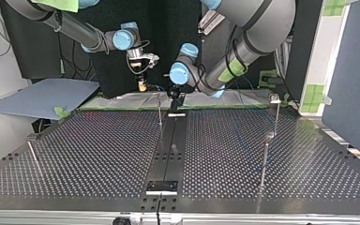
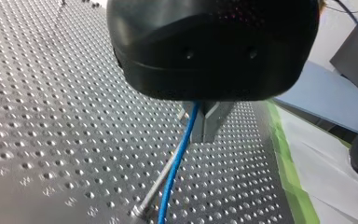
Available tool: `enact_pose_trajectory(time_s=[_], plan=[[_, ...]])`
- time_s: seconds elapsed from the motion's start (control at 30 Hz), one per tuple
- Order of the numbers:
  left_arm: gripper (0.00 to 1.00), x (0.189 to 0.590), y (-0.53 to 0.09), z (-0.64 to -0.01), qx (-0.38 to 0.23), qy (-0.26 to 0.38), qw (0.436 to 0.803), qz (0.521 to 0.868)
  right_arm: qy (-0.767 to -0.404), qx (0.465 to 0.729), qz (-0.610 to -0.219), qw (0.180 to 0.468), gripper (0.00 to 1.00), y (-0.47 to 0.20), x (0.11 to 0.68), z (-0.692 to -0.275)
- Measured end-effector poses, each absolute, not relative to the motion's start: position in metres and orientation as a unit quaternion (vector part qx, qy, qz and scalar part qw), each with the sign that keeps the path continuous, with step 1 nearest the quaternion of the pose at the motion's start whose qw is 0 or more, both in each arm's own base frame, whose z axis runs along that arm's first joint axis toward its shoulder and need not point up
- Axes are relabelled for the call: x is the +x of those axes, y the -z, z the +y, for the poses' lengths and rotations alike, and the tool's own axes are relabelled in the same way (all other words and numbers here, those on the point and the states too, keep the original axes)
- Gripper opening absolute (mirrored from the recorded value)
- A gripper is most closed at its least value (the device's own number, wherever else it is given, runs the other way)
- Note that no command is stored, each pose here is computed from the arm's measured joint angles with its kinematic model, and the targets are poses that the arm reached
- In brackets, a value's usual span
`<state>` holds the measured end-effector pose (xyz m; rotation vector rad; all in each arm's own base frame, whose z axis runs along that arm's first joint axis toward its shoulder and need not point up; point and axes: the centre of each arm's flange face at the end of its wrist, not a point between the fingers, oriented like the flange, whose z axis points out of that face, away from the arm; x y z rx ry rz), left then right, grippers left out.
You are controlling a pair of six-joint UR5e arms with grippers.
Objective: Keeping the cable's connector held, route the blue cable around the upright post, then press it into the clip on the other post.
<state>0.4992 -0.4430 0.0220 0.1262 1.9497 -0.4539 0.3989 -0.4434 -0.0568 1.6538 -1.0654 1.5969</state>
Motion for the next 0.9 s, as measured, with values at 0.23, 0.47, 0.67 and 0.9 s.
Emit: enact_pose_trajectory(time_s=[0.23, 0.47, 0.67, 0.9], plan=[[0.0, 0.502, -0.018, -0.447, 0.043, 0.206, 0.55, 0.808, -0.606, 0.616, -0.403, 0.302, 0.0, 0.054, 0.397, -0.454], [0.0, 0.504, -0.018, -0.448, 0.04, 0.212, 0.554, 0.804, -0.608, 0.61, -0.406, 0.306, 0.0, 0.053, 0.393, -0.465], [0.0, 0.504, 0.0, -0.445, 0.042, 0.215, 0.546, 0.809, -0.608, 0.607, -0.408, 0.309, 0.0, 0.054, 0.39, -0.47], [0.0, 0.509, 0.004, -0.444, 0.036, 0.224, 0.554, 0.801, -0.605, 0.608, -0.411, 0.31, 0.0, 0.06, 0.386, -0.476]])
